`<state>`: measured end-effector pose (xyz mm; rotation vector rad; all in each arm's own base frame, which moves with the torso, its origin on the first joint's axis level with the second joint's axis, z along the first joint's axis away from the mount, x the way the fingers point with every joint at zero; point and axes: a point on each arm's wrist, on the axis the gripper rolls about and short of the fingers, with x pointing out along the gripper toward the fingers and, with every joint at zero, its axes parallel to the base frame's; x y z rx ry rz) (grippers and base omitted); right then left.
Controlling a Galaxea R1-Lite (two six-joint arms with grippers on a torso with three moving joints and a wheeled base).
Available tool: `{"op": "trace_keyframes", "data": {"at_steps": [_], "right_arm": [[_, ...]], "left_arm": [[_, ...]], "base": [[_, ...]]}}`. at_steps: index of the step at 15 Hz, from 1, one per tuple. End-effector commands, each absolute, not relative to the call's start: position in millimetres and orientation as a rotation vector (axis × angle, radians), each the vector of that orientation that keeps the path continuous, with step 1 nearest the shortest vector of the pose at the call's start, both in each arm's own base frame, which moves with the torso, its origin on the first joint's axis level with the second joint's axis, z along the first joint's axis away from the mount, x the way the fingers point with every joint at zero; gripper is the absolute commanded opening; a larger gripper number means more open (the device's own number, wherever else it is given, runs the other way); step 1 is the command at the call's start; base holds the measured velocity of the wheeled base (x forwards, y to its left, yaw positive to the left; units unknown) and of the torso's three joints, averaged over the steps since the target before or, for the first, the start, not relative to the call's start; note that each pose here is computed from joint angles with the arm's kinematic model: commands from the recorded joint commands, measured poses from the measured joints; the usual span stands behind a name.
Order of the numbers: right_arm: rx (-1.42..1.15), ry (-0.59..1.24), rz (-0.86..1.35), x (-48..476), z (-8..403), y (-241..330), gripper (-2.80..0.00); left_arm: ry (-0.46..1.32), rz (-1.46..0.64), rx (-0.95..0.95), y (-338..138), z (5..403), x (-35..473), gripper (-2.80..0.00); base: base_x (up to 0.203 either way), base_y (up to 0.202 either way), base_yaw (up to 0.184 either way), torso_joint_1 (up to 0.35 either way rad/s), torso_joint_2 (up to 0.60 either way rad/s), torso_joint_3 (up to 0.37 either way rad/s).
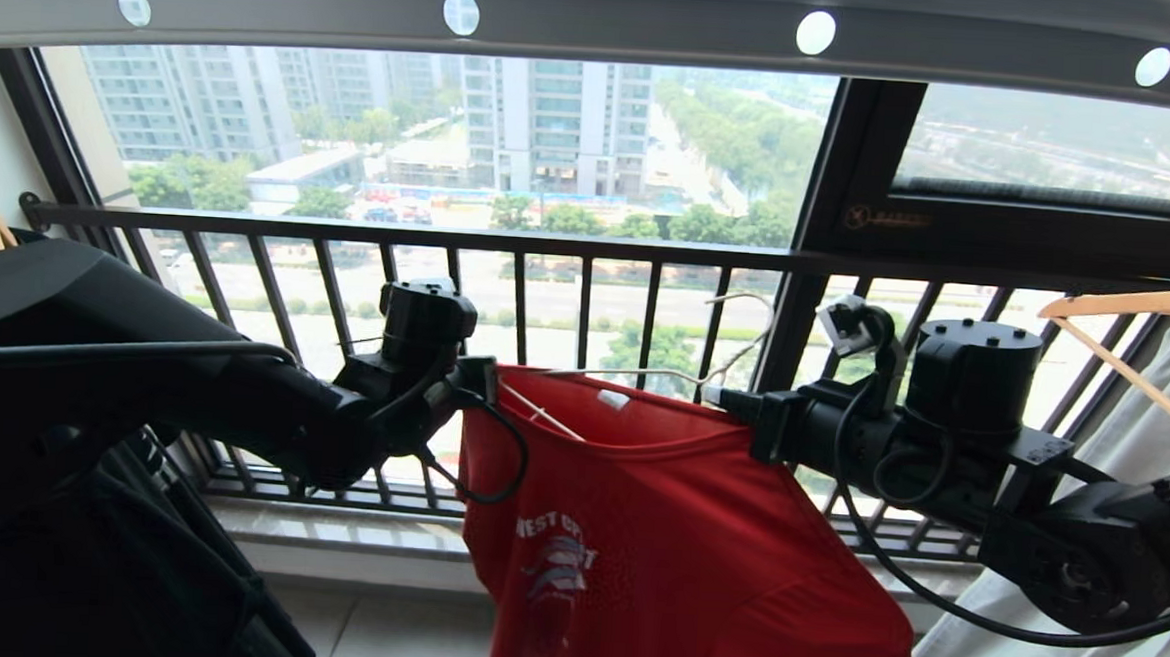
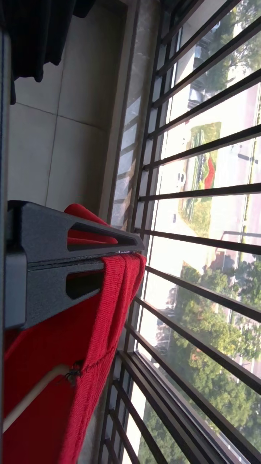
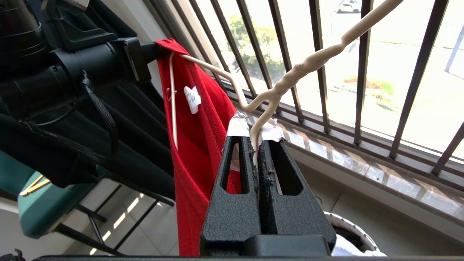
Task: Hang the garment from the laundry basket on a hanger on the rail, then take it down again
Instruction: Take the clothes off the clothes rack
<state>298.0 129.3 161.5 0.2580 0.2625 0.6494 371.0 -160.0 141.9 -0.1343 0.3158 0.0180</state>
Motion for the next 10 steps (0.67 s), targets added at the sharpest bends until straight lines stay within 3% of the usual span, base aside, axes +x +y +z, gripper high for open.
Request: {"op": "trace_keyframes", "data": {"at_steps": [1, 6, 10], "right_arm": [[0.258, 0.261, 0.655, 296.7, 161.6, 129.4, -2.8], [0.231, 0.274, 0.677, 292.9, 156.8, 134.3, -2.8], [0.229, 0.267, 0.679, 291.9, 158.7, 133.9, -2.8]], "left_arm": [[0.296, 0.012, -0.221, -157.9, 147.9, 375.0, -2.8], [0.295, -0.087, -0.347, -152.7, 173.2, 364.0, -2.8], [0.395, -0.194, -0.464, -141.1, 182.8, 359.9, -2.8]], "base": [[0.0, 0.0, 0.0, 0.0, 0.0, 0.0], [0.0, 0.0, 0.0, 0.0, 0.0, 0.0], [0.0, 0.0, 0.0, 0.0, 0.0, 0.0]]}}
